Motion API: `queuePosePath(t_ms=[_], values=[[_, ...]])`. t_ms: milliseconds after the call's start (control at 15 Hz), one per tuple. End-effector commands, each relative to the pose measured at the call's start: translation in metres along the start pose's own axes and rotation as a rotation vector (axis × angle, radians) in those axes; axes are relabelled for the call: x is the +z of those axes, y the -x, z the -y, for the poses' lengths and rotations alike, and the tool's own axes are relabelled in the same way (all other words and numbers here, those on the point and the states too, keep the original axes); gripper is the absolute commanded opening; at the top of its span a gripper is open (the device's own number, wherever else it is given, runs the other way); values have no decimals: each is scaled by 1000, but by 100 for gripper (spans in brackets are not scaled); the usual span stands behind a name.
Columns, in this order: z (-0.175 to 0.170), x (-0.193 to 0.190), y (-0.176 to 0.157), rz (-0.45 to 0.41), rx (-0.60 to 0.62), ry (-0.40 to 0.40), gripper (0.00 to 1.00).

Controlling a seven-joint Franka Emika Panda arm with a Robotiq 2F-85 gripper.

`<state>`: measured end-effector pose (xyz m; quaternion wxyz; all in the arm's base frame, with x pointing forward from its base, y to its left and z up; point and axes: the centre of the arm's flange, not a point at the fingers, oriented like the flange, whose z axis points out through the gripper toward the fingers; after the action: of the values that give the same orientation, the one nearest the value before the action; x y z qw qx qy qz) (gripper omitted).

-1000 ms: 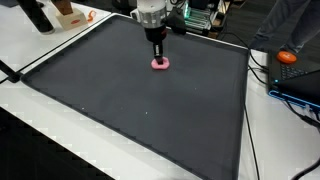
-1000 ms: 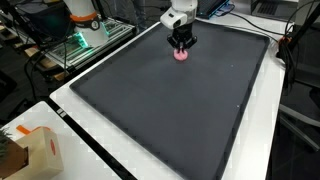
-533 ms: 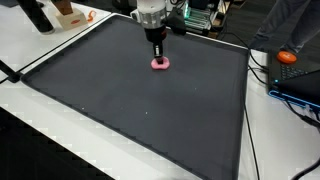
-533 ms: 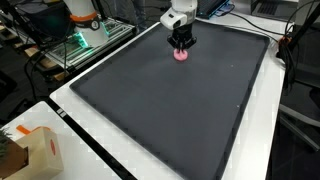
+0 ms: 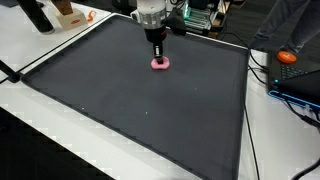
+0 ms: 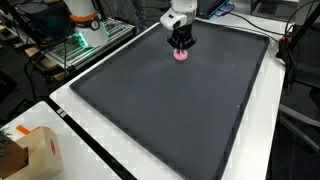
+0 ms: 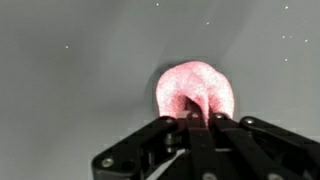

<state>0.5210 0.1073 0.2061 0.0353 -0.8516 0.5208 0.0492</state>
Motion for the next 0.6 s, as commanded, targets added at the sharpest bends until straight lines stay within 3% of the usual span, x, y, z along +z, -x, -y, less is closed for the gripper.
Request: queuePosePath(t_ms=[0, 533], values=[[-2, 5, -1, 3, 1, 9, 30], [-7, -17, -7, 56, 19, -36, 88]])
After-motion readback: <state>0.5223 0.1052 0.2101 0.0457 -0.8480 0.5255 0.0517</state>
